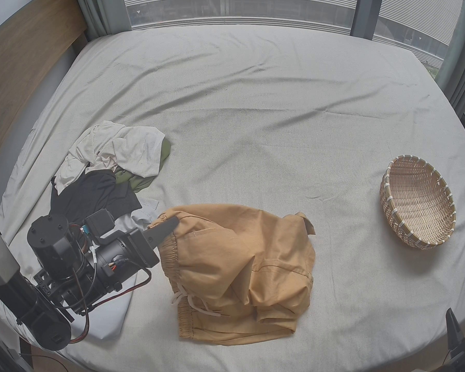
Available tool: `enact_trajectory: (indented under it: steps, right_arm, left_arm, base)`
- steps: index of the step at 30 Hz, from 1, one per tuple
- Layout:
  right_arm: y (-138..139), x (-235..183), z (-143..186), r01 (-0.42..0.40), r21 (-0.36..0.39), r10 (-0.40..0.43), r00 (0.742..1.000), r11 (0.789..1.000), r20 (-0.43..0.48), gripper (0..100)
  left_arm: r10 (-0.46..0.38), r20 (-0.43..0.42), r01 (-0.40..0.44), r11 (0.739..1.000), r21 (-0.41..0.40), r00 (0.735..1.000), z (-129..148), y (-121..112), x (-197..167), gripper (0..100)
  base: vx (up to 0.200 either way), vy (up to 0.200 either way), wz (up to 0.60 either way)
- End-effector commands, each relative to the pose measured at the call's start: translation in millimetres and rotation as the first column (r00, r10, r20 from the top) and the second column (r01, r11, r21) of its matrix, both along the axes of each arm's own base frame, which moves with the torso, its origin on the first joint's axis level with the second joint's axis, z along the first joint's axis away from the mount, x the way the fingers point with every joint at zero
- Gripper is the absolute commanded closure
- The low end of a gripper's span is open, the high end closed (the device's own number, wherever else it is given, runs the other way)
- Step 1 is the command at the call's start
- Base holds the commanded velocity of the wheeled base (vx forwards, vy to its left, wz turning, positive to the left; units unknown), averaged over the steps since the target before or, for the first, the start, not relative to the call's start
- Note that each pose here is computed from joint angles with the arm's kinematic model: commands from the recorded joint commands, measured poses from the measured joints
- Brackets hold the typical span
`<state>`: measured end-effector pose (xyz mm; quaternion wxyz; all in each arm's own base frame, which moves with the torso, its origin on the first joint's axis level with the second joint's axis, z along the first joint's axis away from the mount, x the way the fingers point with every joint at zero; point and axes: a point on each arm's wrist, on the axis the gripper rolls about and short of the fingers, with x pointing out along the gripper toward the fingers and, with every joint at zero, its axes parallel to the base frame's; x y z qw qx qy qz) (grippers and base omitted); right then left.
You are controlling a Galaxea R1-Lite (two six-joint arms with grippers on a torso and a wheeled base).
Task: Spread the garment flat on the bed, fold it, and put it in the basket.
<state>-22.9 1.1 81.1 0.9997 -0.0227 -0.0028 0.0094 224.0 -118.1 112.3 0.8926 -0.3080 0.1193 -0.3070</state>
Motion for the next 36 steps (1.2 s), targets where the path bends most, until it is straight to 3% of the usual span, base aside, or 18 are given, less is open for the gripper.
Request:
enact_trajectory:
  steps: [1, 13, 14, 15, 16, 17, 19, 21, 24, 25, 26, 27, 31, 36]
  right_arm:
    - [0.0, 0.2, -4.7, -0.001, -0.001, 0.001, 1.0, 1.0, -0.002, 0]
    - [0.3, 0.2, -4.8, -0.015, 0.001, 0.015, 1.0, 1.0, 0.001, 0]
    - [0.3, -0.3, -0.4, -0.013, 0.001, 0.013, 0.999, 1.0, 0.036, 0]
    - [0.4, -4.1, 15.8, -0.014, -0.008, 0.015, 0.99, 1.0, 0.137, 0]
    - [1.0, -14.4, 58.8, 0.006, -0.01, -0.002, 0.945, 1.0, 0.326, 0]
    - [0.9, -12.0, 98.9, 0.02, -0.01, -0.015, 0.925, 1.0, 0.381, 0]
    - [0.0, 9.8, 117.8, 0.002, -0.001, -0.001, 0.956, 1.0, 0.293, 0]
    - [-0.6, 18.1, 116.5, -0.092, 0.03, 0.082, 0.967, 0.995, 0.24, 0]
    - [2.7, 40.5, 110.5, -0.188, 0.165, 0.177, 0.981, 0.968, 0.076, 0]
    - [4.9, 47.2, 111.0, -0.23, 0.212, 0.227, 0.973, 0.95, 0.037, 0]
    - [4.9, 47.2, 111.0, -0.23, 0.212, 0.227, 0.973, 0.95, 0.037, 0]
    - [11.0, 64.3, 113.8, -0.305, 0.305, 0.333, 0.942, 0.902, -0.042, 0]
    - [14.9, 79.8, 114.4, -0.305, 0.326, 0.354, 0.93, 0.895, -0.1, 0]
    - [21.4, 102.5, 119.7, -0.343, 0.35, 0.419, 0.892, 0.871, -0.17, 0]
  left_arm:
    - [0.01, -0.003, -0.01, 1.0, 0.001, 1.0, -0.7, 6.4, 3.2, 100]
    - [0.037, -0.029, -0.037, 0.999, 0.016, 0.999, -8.5, 22.4, 12.9, 100]
    - [0.037, -0.029, -0.037, 0.999, 0.016, 0.999, -8.6, 22.2, 13.3, 100]
    - [0.037, -0.029, -0.037, 0.999, 0.016, 0.999, -8.9, 21.9, 14.2, 100]
    - [0.037, -0.031, -0.037, 0.999, 0.015, 0.999, -9.0, 22.1, 13.5, 100]
    - [0.036, -0.033, -0.035, 0.999, 0.014, 0.999, -9.5, 21.9, 14.0, 100]
    - [0.034, -0.036, -0.034, 0.999, 0.016, 0.999, -10.6, 20.9, 15.7, 100]
    - [0.025, -0.046, -0.024, 0.999, 0.028, 0.999, -14.7, 17.9, 15.8, 100]
    - [0.025, -0.043, -0.024, 0.999, 0.028, 0.999, -14.6, 17.6, 16.5, 100]
    - [0.025, -0.045, -0.024, 0.999, 0.031, 0.999, -15.1, 17.8, 15.9, 100]
    - [0.025, -0.045, -0.024, 0.999, 0.031, 0.999, -15.1, 17.8, 15.9, 100]
    - [0.024, -0.044, -0.022, 0.999, 0.03, 0.999, -14.8, 17.3, 16.0, 100]
    - [0.022, -0.046, -0.021, 0.999, 0.032, 0.999, -15.2, 17.0, 14.8, 100]
    - [0.022, -0.048, -0.021, 0.999, 0.032, 0.999, -15.6, 17.0, 14.9, 100]
  base:
    - [0.0, 0.0, 0.0]
    - [0.0, 0.0, 0.0]
    - [0.0, 0.0, 0.0]
    - [0.0, 0.0, 0.0]
    - [0.0, 0.0, 0.0]
    - [0.0, 0.0, 0.0]
    - [0.0, 0.0, 0.0]
    - [0.0, 0.0, 0.0]
    - [0.0, 0.0, 0.0]
    - [0.0, 0.0, 0.0]
    - [0.0, 0.0, 0.0]
    - [0.0, 0.0, 0.0]
    - [0.0, 0.0, 0.0]
    - [0.0, 0.0, 0.0]
